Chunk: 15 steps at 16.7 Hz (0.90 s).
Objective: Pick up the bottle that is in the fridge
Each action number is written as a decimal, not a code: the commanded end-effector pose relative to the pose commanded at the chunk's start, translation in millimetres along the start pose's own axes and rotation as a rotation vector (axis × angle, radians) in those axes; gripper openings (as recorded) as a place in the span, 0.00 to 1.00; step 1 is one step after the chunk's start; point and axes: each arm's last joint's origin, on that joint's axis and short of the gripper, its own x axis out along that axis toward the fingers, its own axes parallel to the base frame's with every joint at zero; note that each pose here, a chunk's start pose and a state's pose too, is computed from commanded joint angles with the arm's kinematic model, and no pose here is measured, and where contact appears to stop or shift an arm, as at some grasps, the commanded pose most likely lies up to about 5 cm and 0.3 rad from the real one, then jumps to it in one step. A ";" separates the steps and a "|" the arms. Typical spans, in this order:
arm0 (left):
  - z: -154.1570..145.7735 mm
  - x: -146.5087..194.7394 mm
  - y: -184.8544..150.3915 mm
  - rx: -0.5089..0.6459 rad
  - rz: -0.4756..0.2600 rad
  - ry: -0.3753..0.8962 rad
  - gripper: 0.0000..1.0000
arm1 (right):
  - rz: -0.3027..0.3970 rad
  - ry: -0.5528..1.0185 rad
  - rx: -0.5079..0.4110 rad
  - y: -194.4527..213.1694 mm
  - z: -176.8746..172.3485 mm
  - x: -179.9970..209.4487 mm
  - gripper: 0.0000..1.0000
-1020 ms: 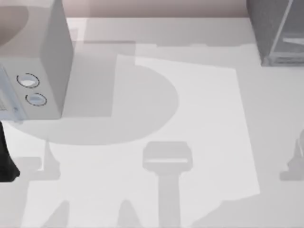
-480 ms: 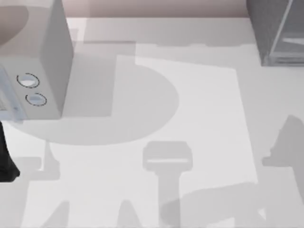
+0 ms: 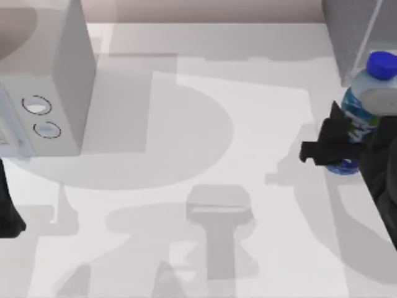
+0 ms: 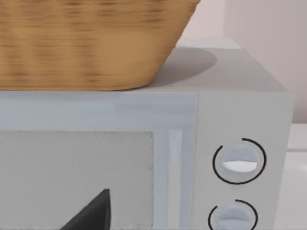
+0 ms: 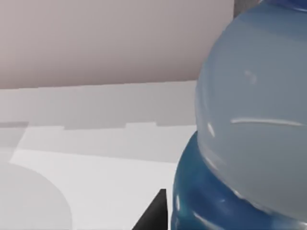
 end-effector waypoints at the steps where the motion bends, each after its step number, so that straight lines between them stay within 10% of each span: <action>1: 0.0 0.0 0.0 0.000 0.000 0.000 1.00 | -0.001 -0.003 -0.009 20.1 -2.2 5.1 0.00; 15: 0.0 0.0 0.0 0.000 0.000 0.000 1.00 | -0.020 -0.133 -0.081 228.5 -88.7 3.8 0.00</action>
